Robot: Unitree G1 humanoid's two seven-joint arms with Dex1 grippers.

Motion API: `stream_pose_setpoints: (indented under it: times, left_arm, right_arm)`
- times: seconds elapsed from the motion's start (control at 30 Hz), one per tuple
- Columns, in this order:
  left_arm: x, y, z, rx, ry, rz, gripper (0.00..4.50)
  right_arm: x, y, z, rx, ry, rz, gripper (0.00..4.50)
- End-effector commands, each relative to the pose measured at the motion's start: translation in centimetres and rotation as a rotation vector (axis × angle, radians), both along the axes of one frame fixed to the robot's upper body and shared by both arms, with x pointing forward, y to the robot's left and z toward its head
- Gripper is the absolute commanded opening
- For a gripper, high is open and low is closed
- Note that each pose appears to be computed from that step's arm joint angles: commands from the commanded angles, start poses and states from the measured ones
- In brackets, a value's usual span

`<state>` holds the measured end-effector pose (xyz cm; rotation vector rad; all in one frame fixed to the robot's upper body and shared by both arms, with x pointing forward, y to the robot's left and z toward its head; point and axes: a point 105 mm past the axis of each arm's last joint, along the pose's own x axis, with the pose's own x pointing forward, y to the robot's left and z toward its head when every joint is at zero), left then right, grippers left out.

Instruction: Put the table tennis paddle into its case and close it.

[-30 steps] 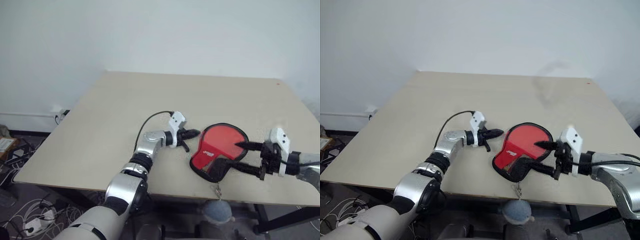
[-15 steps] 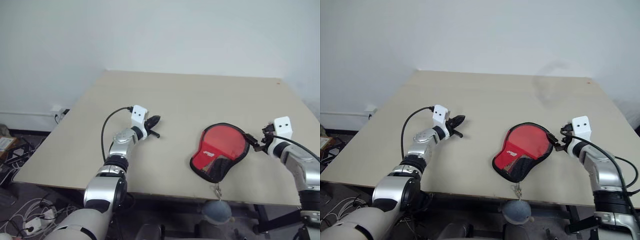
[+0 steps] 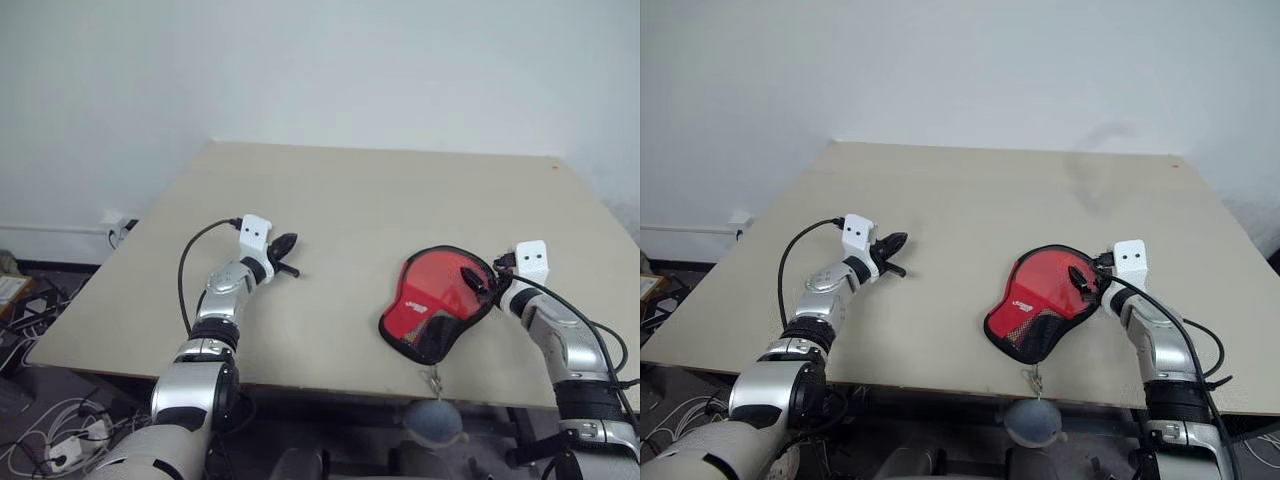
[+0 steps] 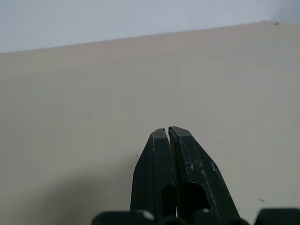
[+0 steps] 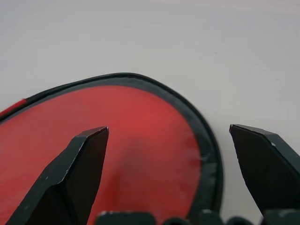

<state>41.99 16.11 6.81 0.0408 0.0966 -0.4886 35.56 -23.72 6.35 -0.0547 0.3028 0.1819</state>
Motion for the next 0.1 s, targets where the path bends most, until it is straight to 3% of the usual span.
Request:
stream_pose_setpoints:
  times: [0.03, 0.1]
  left_arm:
    - [0.31, 0.26, 1.84, -0.017, -0.066, 0.008, 0.0]
    - [0.23, 0.41, 1.79, -0.021, -0.065, 0.012, 0.0]
  right_arm:
    - [0.14, 0.22, 1.67, -0.012, -0.058, -0.004, 4.48]
    - [0.08, 0.21, 1.95, -0.009, -0.064, -0.004, 4.48]
